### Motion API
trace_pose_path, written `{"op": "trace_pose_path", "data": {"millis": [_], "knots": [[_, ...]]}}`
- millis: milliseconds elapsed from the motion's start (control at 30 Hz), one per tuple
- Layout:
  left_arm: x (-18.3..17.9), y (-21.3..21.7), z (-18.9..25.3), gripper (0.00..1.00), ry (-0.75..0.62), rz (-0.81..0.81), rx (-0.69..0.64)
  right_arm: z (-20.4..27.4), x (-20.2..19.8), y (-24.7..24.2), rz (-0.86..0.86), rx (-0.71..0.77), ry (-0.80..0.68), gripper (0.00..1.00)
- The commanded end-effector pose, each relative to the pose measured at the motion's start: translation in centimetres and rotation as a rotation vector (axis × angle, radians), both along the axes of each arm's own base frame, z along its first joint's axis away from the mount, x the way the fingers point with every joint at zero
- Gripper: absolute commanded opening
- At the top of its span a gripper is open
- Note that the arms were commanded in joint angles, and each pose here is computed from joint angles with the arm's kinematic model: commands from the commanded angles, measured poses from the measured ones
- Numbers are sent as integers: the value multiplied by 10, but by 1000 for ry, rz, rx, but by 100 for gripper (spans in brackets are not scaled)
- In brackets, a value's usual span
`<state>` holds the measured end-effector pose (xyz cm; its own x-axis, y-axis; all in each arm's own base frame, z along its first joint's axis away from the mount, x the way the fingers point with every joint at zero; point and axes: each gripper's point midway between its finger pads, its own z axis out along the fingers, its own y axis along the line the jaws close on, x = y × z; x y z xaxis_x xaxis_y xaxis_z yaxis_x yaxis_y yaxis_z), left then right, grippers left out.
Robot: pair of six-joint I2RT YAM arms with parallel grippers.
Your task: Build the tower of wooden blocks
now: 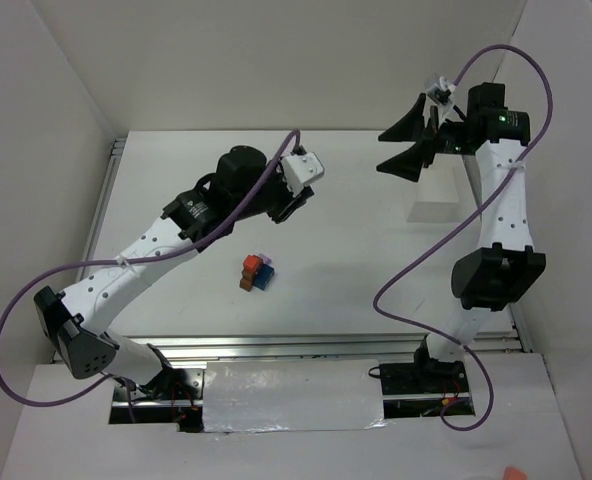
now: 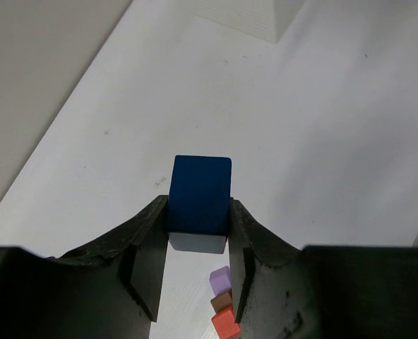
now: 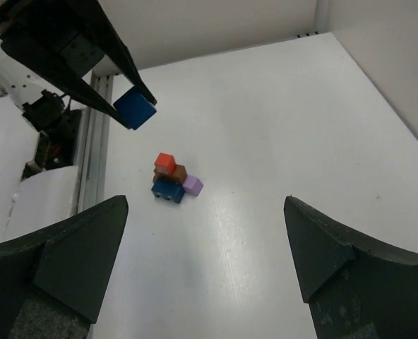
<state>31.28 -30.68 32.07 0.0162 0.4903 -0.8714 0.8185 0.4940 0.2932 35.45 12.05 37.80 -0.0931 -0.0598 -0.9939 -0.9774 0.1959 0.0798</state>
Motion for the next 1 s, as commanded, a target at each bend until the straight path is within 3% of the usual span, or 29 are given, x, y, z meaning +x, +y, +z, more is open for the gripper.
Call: {"op": "trace_pose_path", "data": {"millis": [0,33,67,100,133,167,200,267,400,433,467,533,567,600,667,767,800,867,967], "knots": [[20,9,43,0,27,221,-204,2,22,14,-7,-56,-15,100],[20,10,43,1,43,237,-216,-1,36,15,-79,-95,19,100],[18,8,45,1,66,241,-232,-34,53,15,-186,-130,137,100],[17,9,45,1,78,244,-229,-8,68,16,-337,-124,35,100],[16,13,46,1,89,263,-217,-54,87,12,-548,-232,79,100],[17,15,44,1,120,296,-232,-21,88,12,-641,-180,-53,100],[20,19,44,1,120,321,-230,-24,90,9,-700,-170,-56,100],[32,31,48,1,105,406,-236,-36,82,9,-733,-145,-21,100],[57,34,53,1,117,444,-234,-7,72,1,-828,28,24,100],[59,31,73,1,118,427,-274,8,69,-5,-874,76,35,100],[71,34,52,0,177,453,-224,13,72,-18,-964,116,68,100],[78,36,58,0,204,449,-227,19,56,-29,-1046,219,133,100],[84,38,33,0,266,462,-162,25,52,-38,-1117,272,108,100],[87,42,28,0,279,478,-140,-2,49,-42,-1162,277,128,100],[93,52,10,0,282,513,-80,6,28,-52,-1244,363,85,100],[107,73,8,0,251,613,-113,-29,14,-73,-1460,338,156,100],[110,73,15,0,274,629,-179,-36,13,-79,-1506,329,169,100],[110,71,27,0,318,561,-240,-56,6,-86,-1572,266,205,100],[97,84,28,0,360,611,-247,-71,1,-82,-1569,217,219,100]]}}
